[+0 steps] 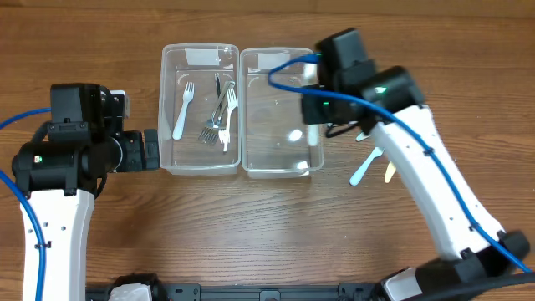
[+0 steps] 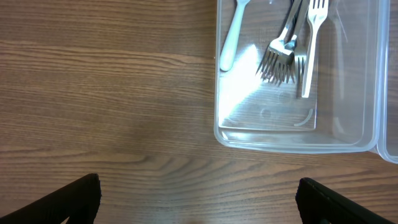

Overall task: Pack container
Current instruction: 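Carry the white knife into the right container and release it, then move the right gripper to the light blue knife and grasp it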

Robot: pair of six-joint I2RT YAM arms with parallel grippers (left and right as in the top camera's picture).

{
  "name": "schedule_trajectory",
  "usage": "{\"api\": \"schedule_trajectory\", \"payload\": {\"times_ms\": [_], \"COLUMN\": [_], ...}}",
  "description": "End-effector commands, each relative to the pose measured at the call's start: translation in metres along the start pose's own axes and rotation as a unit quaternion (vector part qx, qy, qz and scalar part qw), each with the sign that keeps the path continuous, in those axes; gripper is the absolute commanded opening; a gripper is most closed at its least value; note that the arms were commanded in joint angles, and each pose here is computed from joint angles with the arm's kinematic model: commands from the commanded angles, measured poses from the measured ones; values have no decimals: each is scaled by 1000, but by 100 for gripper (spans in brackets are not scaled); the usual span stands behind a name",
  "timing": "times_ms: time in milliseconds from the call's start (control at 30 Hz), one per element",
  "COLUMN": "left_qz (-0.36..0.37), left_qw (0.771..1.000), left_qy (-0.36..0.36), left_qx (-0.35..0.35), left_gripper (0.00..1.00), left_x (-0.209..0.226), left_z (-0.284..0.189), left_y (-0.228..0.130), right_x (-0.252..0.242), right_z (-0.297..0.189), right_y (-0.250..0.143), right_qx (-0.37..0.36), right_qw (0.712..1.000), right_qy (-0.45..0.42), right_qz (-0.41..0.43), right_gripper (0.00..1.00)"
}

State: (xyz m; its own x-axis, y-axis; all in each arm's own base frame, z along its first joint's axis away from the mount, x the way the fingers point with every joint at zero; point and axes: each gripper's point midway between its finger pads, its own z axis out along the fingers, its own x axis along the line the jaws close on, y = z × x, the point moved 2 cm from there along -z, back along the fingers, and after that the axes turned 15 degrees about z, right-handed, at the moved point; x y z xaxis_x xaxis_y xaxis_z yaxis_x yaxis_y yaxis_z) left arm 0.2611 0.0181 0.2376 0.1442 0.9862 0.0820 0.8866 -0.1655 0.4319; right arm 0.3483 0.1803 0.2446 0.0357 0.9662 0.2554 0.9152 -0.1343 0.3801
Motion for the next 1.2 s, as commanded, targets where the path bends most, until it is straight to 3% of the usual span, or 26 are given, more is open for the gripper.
{"api": "schedule_trajectory", "payload": {"times_ms": [0,300,367,433,567,733,900,1000,1033,1067,1167], "left_qz": [9,9,9,9,9,9,10,10,10,9,10], "left_qw": [1000,1000,1000,1000,1000,1000,1000,1000,1000,1000,1000], "left_qy": [-9,-9,-9,-9,-9,-9,-9,-9,-9,-9,-9], "left_qx": [-2,-1,-1,-1,-1,-1,-1,-1,-1,-1,-1], "left_gripper": [100,100,100,100,100,100,100,100,100,100,100], "left_x": [-3,-3,-3,-3,-3,-3,-3,-3,-3,-3,-3], "left_z": [1,1,1,1,1,1,1,1,1,1,1], "left_y": [0,0,0,0,0,0,-1,-1,-1,-1,-1], "right_x": [14,10,6,2,5,20,5,-25,-43,-60,-110], "right_z": [31,128,140,145,144,106,19,-30,-42,-48,-51], "right_y": [7,-6,-13,-18,-18,11,76,99,101,99,84], "right_qx": [4,75,93,106,109,70,-51,-93,-96,-93,-55], "right_qw": [1000,996,994,993,993,997,994,982,975,968,945], "right_qy": [-6,-36,-47,-54,-47,-31,-45,-45,-54,-66,-120], "right_qz": [-14,-13,-12,-12,-11,-8,82,159,195,223,300], "right_gripper": [4,6,13,28,31,39,40,46,56,59,60]}}
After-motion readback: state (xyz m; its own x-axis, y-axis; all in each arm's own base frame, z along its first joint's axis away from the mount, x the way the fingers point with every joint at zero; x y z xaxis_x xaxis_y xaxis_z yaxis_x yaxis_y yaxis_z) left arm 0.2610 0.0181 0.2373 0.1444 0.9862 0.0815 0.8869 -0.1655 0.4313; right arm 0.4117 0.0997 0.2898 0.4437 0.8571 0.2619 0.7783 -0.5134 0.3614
